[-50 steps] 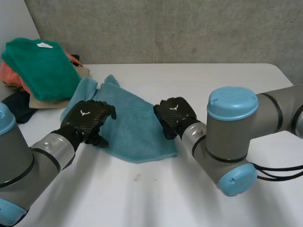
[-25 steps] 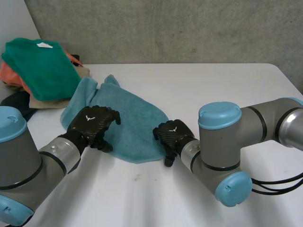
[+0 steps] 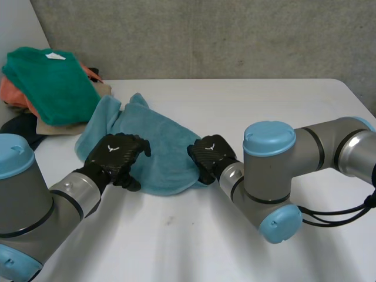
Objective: Fold the laundry.
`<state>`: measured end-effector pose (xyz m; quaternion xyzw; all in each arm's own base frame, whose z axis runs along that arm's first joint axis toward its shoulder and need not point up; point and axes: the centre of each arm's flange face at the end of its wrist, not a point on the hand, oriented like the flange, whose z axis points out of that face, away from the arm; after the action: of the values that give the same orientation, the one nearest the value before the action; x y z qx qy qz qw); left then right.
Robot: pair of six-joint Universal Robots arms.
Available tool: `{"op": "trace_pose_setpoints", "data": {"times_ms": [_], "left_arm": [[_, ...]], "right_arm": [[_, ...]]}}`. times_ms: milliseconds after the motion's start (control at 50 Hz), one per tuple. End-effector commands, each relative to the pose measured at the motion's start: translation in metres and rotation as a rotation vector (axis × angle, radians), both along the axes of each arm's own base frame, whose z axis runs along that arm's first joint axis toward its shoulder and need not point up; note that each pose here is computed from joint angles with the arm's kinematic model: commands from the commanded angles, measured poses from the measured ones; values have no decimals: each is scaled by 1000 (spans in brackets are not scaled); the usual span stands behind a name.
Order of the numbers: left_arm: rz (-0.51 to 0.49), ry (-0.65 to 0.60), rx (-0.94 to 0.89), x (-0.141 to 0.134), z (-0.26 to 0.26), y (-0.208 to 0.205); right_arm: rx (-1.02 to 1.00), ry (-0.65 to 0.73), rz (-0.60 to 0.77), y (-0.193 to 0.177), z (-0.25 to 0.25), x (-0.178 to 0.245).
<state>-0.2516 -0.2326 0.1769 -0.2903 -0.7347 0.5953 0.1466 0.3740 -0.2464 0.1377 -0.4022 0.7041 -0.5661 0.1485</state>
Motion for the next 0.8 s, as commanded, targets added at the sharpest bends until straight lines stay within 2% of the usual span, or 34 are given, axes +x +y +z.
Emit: {"op": "trace_pose_setpoints", "data": {"times_ms": [20, 140, 320, 560, 680, 800], "left_arm": [[10, -3, 24, 0, -9, -1], [26, -22, 32, -10, -22, 3], [79, -11, -14, -25, -26, 8], [159, -21, -60, -39, -33, -14], [119, 17, -113, -47, -10, -9], [57, 107, -268, -50, 60, 9]], "right_arm": [[-31, -47, 9, 2, 32, -3], [-37, -76, 8, 10, 50, -8], [102, -207, -34, 18, 57, -10], [106, -236, -36, 24, 69, -14], [108, -235, -60, 19, 67, -18], [127, -248, -92, 13, 67, -24]]}}
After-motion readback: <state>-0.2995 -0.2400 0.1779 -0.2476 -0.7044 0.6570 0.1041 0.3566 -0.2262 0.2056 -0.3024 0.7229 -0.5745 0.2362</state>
